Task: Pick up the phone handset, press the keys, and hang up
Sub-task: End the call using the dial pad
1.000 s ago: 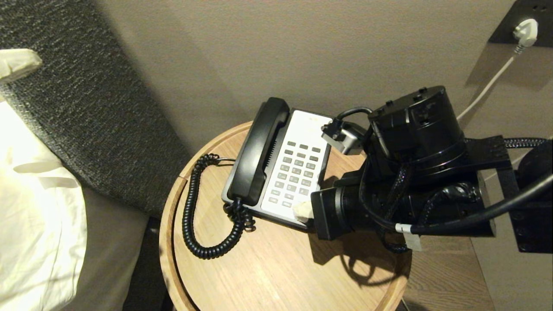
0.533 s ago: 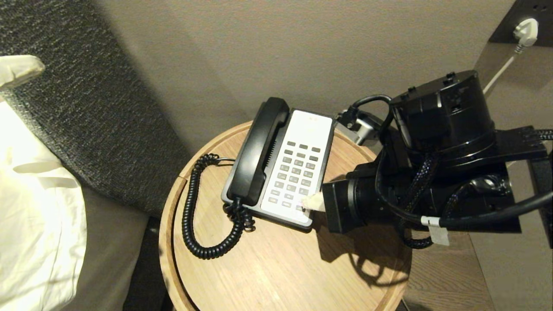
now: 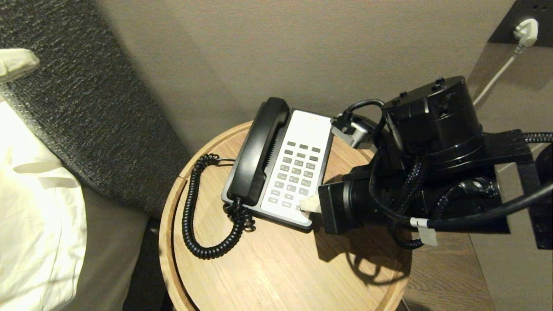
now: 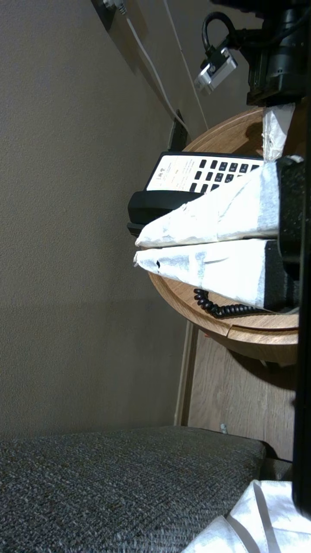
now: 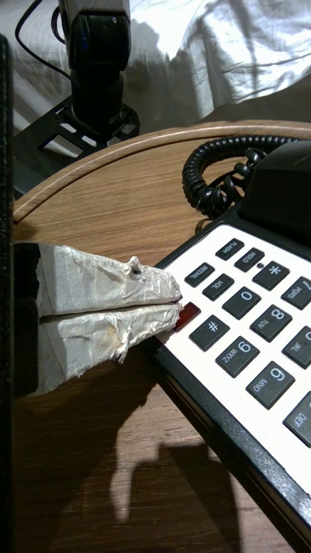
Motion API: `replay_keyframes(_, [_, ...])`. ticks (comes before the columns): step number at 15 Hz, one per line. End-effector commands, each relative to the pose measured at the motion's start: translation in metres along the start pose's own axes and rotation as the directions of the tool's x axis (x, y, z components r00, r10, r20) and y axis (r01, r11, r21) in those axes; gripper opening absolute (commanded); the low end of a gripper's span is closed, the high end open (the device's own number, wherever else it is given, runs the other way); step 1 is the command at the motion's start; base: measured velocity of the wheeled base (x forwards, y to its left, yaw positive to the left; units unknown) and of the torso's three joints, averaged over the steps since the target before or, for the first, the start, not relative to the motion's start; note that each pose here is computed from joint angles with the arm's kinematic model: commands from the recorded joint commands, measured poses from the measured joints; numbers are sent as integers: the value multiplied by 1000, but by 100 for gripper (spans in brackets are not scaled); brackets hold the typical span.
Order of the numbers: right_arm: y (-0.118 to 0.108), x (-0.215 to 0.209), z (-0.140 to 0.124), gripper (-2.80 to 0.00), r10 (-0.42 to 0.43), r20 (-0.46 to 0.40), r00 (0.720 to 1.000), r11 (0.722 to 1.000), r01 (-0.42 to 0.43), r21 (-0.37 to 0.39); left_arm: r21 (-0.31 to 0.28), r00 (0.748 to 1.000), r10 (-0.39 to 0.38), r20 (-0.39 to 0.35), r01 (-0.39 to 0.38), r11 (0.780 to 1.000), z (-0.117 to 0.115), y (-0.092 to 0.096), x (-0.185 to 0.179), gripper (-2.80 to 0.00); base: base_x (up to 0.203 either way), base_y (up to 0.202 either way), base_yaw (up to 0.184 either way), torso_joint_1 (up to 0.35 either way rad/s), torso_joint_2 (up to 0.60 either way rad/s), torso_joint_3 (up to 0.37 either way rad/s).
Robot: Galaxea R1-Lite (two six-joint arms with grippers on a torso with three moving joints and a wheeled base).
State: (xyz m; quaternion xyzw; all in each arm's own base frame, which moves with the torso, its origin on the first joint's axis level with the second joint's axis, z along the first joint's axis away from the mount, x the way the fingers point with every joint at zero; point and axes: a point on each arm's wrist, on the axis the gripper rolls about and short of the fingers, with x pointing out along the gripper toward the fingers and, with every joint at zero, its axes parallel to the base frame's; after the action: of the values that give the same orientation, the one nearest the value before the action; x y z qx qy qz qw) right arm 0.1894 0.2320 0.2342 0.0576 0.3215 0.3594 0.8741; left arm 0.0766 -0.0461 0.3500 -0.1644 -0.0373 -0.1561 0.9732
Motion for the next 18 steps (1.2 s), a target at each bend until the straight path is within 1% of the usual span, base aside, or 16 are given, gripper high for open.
replay_keyframes(1, [0,5,-2,-280,-4,-14,1000,1000,4,0,-5,1000,0,6,0,1000,1,0,-2,-280,0,0,0,0,0,0])
replay_keyframes(8, [-2,13,-4,-280,-14,-31,999,1000,14,-2,-7,1000,-1,11,1,1000,1,1,-4,-280,0,0,0,0,0,0])
replay_keyframes(10, [-2,11,-3,-280,-11,-25,1000,1000,11,0,-12,1000,-1,9,1,1000,0,2,-6,-280,0,0,0,0,0,0])
replay_keyframes(12, [-1,4,-2,-280,-6,-15,1000,1000,6,-2,-19,1000,8,-15,-8,1000,-4,4,-8,-280,0,0,0,0,0,0])
replay_keyframes(14, [2,-8,3,-280,5,17,1000,1000,-5,-4,-23,999,34,-38,-35,999,-9,7,-8,-280,0,0,0,0,0,0])
replay_keyframes(16, [3,-18,6,-280,4,44,999,1000,-4,-4,-14,996,61,-68,-62,998,-21,12,-8,-280,0,0,0,0,0,0])
replay_keyframes(18, [4,-30,9,-280,14,73,997,1000,-14,-4,-9,991,113,-66,-114,993,-27,19,-12,-280,0,0,0,0,0,0])
